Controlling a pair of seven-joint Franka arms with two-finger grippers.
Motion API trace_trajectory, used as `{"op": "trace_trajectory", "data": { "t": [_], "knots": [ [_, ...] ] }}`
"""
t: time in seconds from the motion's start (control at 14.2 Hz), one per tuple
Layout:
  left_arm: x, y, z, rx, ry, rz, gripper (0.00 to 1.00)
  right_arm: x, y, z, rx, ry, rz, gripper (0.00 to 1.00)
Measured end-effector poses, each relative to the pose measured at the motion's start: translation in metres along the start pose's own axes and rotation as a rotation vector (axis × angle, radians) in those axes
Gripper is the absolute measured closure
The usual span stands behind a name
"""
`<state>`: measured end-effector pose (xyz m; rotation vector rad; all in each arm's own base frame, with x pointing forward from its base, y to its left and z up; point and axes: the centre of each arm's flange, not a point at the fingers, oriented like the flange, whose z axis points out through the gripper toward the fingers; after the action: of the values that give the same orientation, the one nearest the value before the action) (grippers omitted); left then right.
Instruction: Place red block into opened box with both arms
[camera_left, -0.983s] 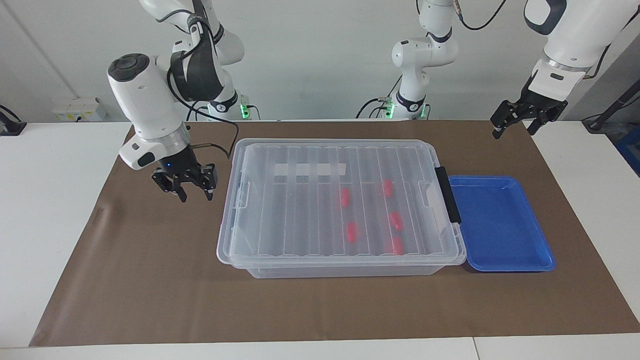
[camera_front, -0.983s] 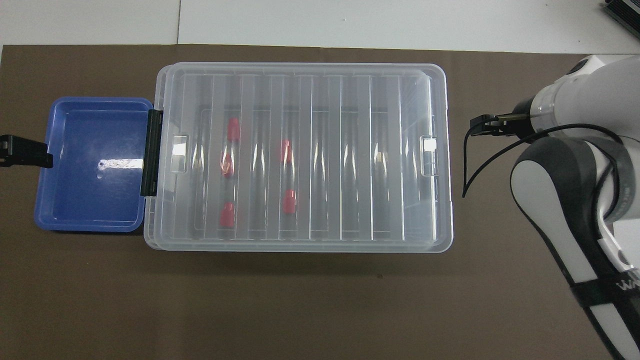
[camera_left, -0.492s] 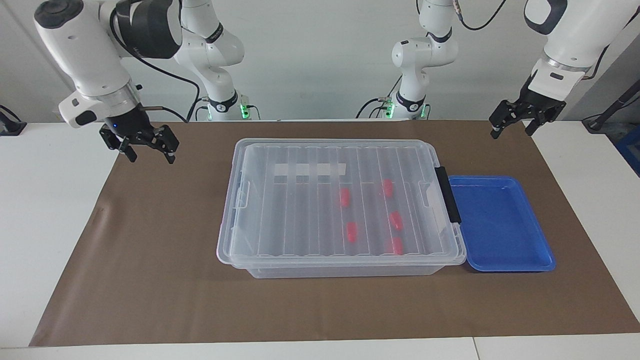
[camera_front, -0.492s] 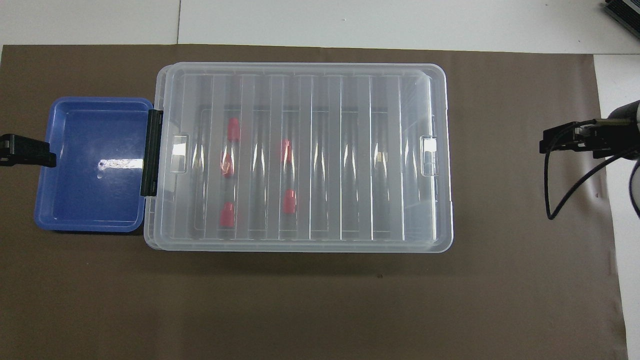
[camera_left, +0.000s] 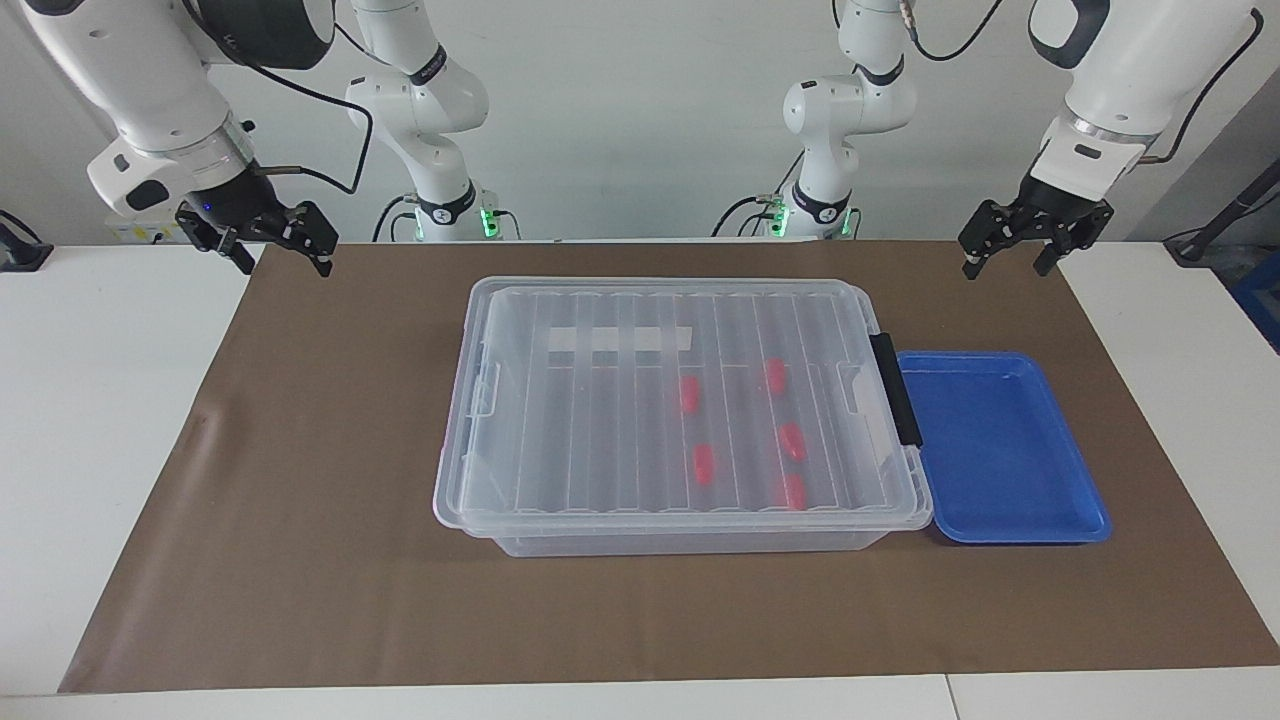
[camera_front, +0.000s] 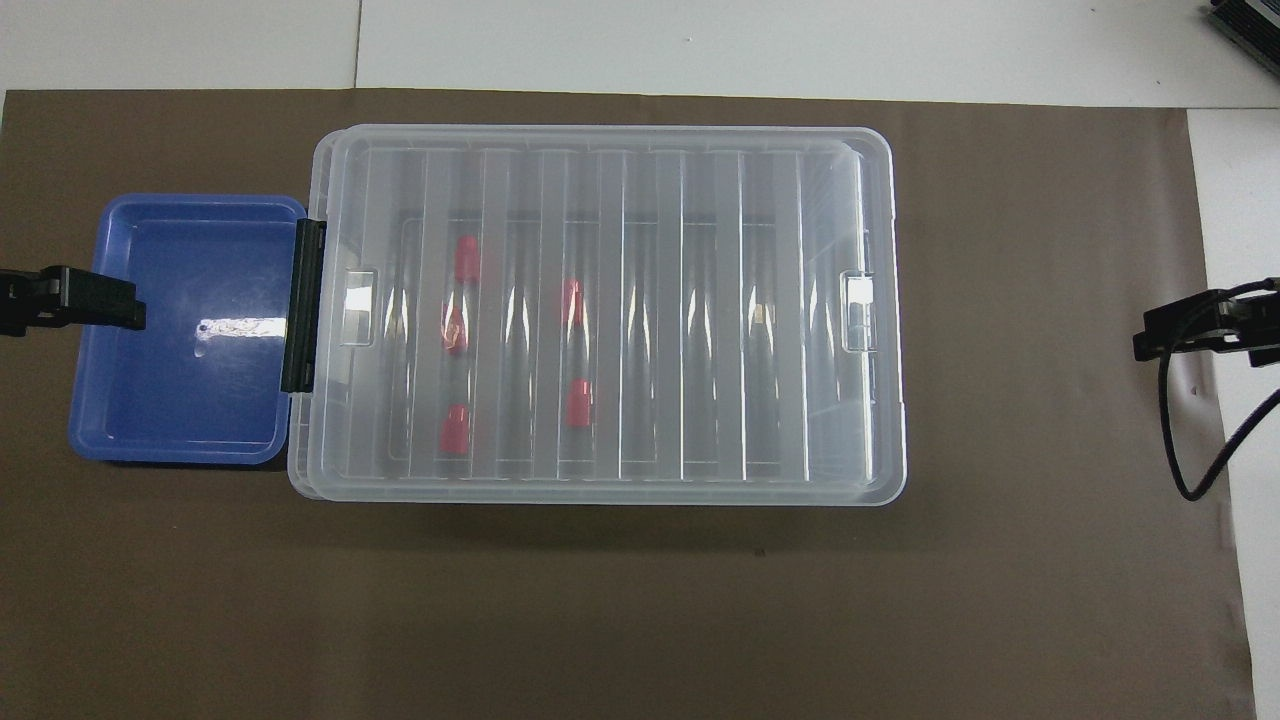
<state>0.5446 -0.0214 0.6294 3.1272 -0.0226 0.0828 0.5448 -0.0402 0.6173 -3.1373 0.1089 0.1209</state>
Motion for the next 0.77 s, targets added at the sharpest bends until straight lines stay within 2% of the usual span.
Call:
{"op": "trace_trajectory", "data": {
  "t": [0.77],
  "knots": [
    [-0.0001, -0.0003, 0.0021, 0.0, -0.003, -0.001, 0.0, -0.0004, -0.0068, -0.0008, -0.011, -0.001, -0.052, 0.0]
  ]
}}
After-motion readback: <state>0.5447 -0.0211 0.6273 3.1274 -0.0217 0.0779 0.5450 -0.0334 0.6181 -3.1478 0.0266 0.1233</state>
